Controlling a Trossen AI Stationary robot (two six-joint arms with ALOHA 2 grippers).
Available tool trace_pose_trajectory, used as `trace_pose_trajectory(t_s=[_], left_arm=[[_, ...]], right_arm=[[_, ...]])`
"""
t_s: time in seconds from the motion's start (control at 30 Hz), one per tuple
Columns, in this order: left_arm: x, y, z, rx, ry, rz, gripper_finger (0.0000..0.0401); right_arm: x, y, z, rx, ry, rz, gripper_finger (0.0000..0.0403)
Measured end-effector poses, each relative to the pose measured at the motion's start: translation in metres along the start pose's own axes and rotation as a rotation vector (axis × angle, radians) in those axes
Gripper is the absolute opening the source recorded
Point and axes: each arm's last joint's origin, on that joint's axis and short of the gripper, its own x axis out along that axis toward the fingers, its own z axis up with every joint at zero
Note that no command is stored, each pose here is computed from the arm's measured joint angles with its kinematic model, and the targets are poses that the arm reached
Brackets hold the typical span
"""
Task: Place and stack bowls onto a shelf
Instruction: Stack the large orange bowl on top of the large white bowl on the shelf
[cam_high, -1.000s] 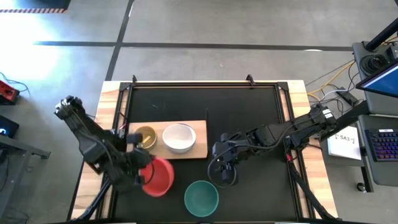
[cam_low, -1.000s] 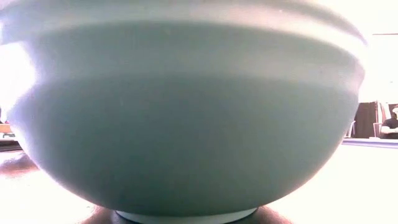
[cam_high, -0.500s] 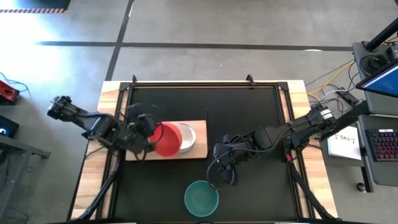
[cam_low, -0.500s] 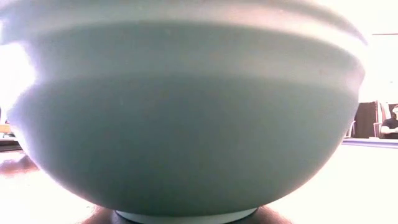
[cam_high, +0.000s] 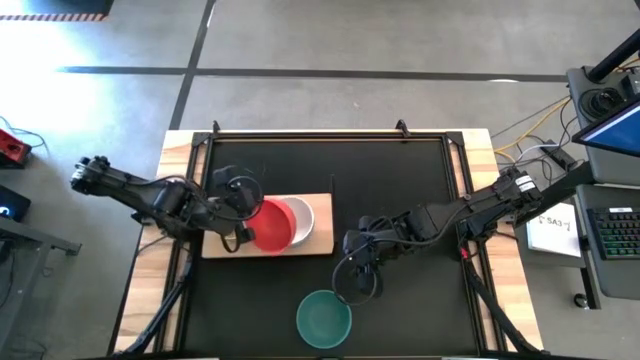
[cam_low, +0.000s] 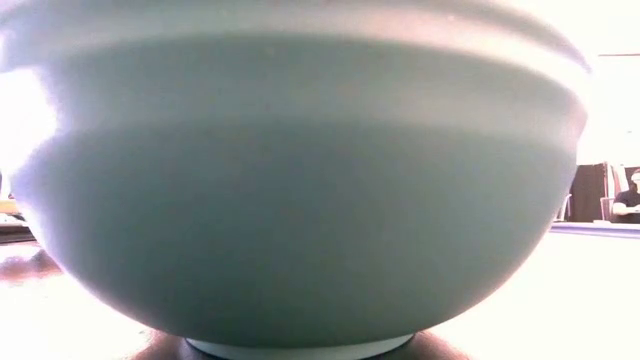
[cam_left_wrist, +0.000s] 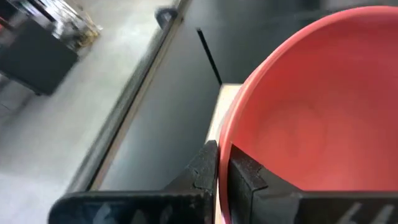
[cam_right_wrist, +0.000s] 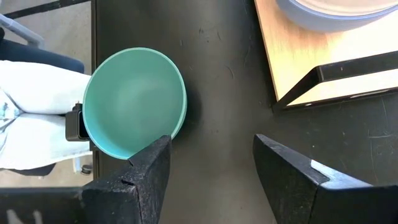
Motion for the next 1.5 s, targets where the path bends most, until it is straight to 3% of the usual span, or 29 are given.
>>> trace_pose_trajectory(t_s=[0.3, 0.63, 1.1, 1.33, 1.5], left_arm=[[0.003, 0.01, 0.01, -0.037, -0.038, 0.055, 0.0], [0.03, 0.013, 0.014, -0.082, -0.007, -0.03, 0.0], [0.075, 0.024, 0.004, -0.197, 0.178, -0.108, 0.0], [0.079, 0.021, 0.001, -0.199, 0.214, -0.185, 0.0001], [0.08, 0.026, 0.001, -0.2, 0.229, -0.178, 0.0031]], right_arm=[[0.0, 0.0, 0.0, 0.0, -0.001, 0.0, 0.0215], [0.0, 0.0, 0.0, 0.017, -0.001, 0.0, 0.0215], [0.0, 0.0, 0.0, 0.016, 0.0, 0.0, 0.0215], [0.001, 0.0, -0.001, 0.015, 0.006, -0.003, 0.0215], [0.001, -0.001, -0.001, 0.015, 0.006, -0.003, 0.0215]])
